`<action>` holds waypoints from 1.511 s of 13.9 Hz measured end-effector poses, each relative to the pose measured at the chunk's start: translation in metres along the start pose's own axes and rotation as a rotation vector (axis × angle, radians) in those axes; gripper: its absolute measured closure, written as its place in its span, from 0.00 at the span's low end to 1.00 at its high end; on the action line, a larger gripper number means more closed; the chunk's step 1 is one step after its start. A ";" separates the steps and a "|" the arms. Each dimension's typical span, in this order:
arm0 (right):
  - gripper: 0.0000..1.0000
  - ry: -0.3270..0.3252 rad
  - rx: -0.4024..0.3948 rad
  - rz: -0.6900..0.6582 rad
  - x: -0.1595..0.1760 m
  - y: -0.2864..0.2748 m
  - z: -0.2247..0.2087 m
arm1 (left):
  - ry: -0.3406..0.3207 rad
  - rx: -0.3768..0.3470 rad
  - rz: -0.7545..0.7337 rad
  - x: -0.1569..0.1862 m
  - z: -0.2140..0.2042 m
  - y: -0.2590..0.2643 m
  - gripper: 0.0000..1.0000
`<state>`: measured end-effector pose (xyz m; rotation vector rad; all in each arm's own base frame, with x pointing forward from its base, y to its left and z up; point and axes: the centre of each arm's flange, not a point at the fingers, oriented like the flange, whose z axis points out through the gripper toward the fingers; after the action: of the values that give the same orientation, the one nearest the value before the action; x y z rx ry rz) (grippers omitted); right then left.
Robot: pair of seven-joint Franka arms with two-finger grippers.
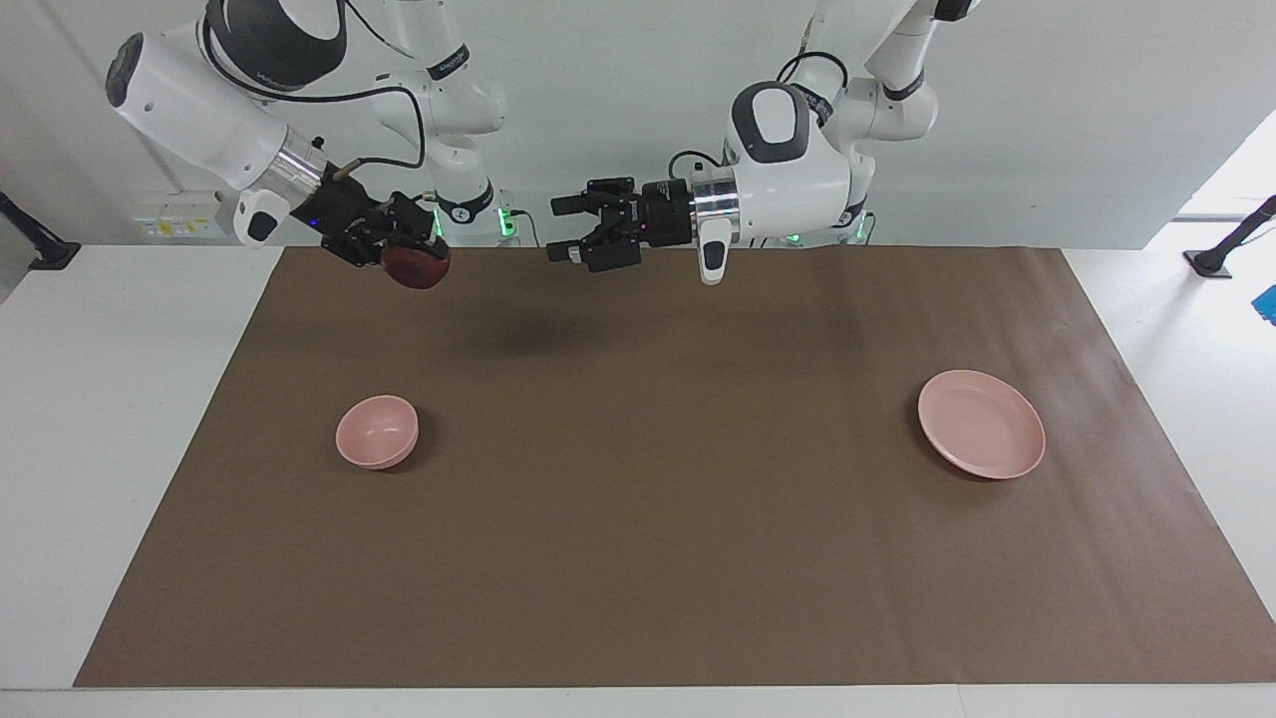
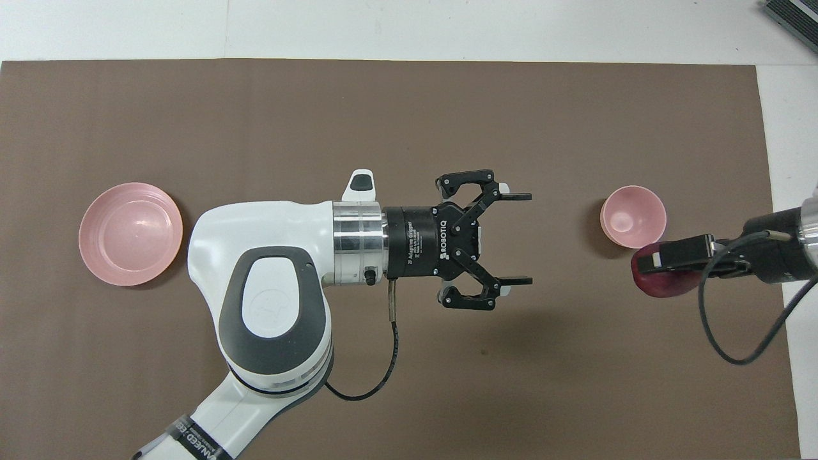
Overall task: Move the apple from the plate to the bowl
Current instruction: 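Open the left gripper while the right gripper pulls the apple away, then lower the apple into the bowl while the left gripper withdraws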
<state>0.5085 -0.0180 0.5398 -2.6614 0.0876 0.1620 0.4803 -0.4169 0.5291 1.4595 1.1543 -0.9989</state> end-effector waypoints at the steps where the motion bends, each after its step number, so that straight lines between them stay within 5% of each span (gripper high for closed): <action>1: 0.19 0.006 -0.046 -0.021 0.008 0.009 0.006 | 0.038 0.018 0.034 0.003 -0.002 0.001 0.00; 6: 0.19 0.057 -0.436 -0.202 0.077 0.035 0.071 | 0.211 0.102 0.202 0.011 -0.012 0.005 0.00; 9: 0.19 0.054 -0.590 -0.301 0.099 0.038 0.101 | 0.363 0.188 0.362 0.012 -0.017 0.006 0.00; 12: 0.19 0.027 -0.649 -0.325 0.108 0.054 0.117 | 0.544 0.324 0.547 0.015 -0.021 0.003 0.00; 14: 0.19 0.008 -0.655 -0.326 0.110 0.059 0.127 | 0.603 0.408 0.627 0.022 -0.033 0.005 0.00; 21: 0.19 -0.009 -0.651 -0.321 0.116 0.070 0.151 | 0.637 0.688 0.876 0.055 -0.143 0.038 0.00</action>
<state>0.6018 -0.0147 0.3596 -3.2659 -0.4714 0.1085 0.5330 -0.2695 0.5088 2.6338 0.4126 -0.2823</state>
